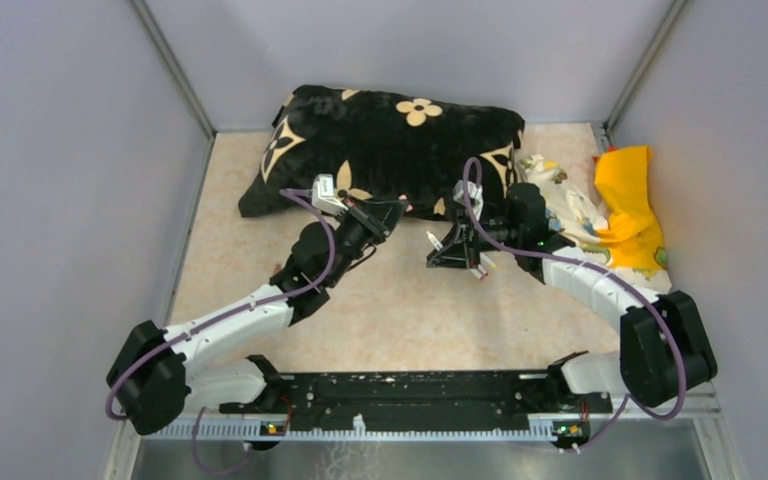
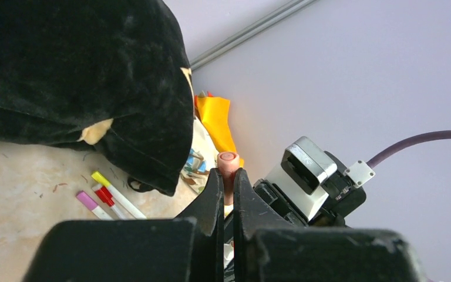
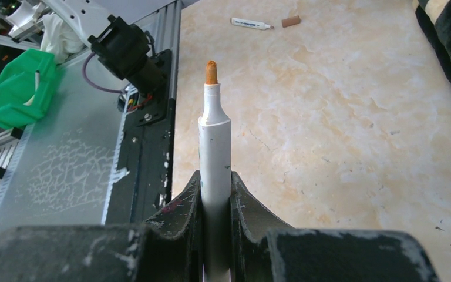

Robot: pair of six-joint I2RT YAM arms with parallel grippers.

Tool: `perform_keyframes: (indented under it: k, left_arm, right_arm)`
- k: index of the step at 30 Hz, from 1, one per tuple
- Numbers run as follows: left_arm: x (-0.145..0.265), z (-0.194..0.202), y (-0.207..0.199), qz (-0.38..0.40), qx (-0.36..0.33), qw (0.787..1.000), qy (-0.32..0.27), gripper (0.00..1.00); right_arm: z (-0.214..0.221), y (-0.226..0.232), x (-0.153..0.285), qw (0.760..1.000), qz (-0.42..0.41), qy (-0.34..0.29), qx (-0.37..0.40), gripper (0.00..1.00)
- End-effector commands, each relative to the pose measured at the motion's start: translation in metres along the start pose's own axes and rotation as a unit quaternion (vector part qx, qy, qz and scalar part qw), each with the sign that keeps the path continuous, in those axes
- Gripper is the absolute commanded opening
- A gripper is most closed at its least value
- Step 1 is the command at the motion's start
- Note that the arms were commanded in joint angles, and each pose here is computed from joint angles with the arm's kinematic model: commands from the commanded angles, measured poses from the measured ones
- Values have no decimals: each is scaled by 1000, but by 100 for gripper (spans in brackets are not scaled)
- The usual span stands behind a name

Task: Insert the pens into the pen caps
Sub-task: Pick up the pen cap from the center of the board.

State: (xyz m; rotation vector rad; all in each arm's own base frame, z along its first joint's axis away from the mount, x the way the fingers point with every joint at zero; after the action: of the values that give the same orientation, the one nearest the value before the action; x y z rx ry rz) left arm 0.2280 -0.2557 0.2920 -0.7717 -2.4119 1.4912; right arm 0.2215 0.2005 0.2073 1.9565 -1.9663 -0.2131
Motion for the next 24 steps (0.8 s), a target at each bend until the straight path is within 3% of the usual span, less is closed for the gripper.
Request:
perform_keyframes:
  k: [1, 8, 24]
  left_arm:
    - [-3, 6, 0, 18, 37, 999, 15, 0]
    - [-8, 23, 5, 28, 52, 996, 61, 0]
    - [-10, 33, 13, 21, 59, 995, 82, 0]
  right_arm:
    - [0, -5, -6, 1000, 23, -4, -1, 0]
    - [-2, -11, -7, 998, 61, -16, -16, 0]
    - [-3, -14, -7, 996, 80, -21, -29, 0]
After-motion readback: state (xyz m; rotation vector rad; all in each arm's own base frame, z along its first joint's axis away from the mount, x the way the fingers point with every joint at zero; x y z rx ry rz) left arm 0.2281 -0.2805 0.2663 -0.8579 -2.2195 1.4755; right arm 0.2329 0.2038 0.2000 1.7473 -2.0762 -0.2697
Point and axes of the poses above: each gripper's point midway between its finger pads, its own x axis back along the fingers, its own y axis along the line the jaws close on, z = x × y, the point moved 7 cm from there along x, back along the fingers, and after that the axes turned 2 degrees about x, right-handed, at the moved point
